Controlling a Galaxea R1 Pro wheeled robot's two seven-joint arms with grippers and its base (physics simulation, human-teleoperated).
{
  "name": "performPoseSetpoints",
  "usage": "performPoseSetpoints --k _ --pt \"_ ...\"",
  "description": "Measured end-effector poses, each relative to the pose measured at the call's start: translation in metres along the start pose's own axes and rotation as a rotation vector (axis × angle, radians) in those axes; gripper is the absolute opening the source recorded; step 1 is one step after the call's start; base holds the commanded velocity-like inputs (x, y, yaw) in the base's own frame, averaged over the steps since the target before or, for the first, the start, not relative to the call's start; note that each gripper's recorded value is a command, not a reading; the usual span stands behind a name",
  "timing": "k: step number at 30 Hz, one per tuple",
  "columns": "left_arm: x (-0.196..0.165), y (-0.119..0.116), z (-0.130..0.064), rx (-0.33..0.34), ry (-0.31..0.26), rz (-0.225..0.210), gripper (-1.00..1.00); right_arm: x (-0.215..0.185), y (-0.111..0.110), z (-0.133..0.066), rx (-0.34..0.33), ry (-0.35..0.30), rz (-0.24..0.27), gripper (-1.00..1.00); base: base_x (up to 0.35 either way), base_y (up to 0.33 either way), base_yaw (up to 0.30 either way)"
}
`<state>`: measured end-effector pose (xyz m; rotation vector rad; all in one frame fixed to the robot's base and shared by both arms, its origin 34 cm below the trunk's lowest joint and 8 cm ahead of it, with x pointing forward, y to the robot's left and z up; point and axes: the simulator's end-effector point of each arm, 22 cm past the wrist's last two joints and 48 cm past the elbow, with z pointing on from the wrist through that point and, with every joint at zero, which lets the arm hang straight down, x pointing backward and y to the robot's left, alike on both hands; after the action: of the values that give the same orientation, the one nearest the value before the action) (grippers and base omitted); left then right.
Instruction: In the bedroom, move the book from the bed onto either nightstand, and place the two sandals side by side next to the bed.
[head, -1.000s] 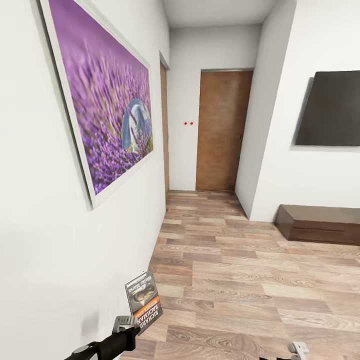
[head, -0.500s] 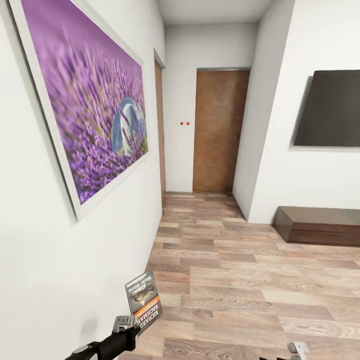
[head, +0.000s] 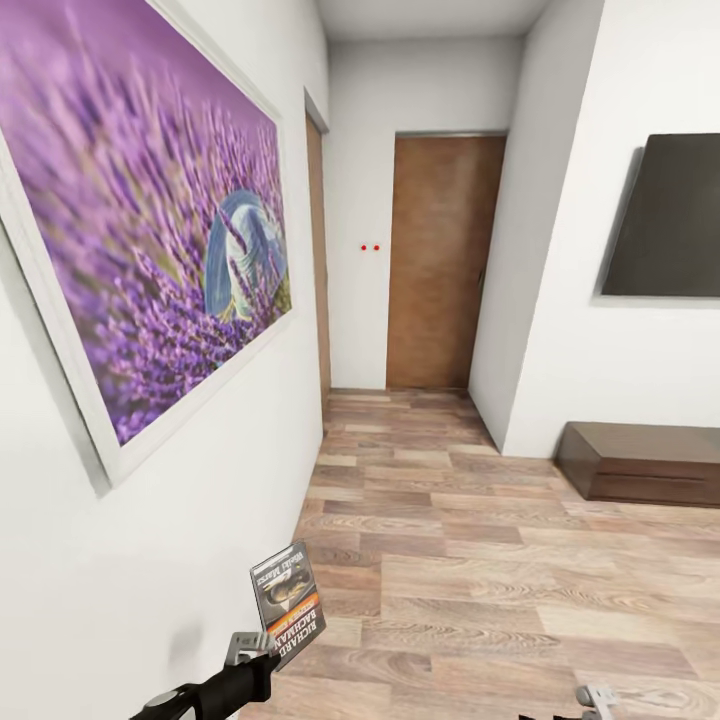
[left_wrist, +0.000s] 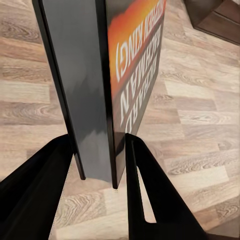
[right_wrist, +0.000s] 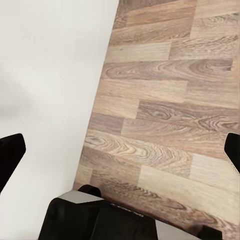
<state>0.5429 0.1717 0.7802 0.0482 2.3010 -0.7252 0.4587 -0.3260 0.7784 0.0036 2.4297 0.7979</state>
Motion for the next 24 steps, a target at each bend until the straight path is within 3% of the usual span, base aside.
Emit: performPoseSetpoints --k 9,20,24 --pt "-0.0002 0.0002 0.0002 0.0 -0.001 -0.002 -1.0 -0.0002 -0.0003 -0.0001 0.0 0.0 0.001 1.0 0.284 -0.038 -0.025" --pt "0.0 0.0002 0.0005 0.0 0.001 0.0 -1.0 -0.0001 -0.0003 0.0001 -0.001 0.0 0.0 1.0 0.022 -0.003 -0.26" --pt "0.0001 0.0 0.0001 0.0 0.0 0.0 -1.0 -0.0001 -0.0003 -0.0002 0.0 0.0 0.0 1.0 0.215 0.0 -0.102"
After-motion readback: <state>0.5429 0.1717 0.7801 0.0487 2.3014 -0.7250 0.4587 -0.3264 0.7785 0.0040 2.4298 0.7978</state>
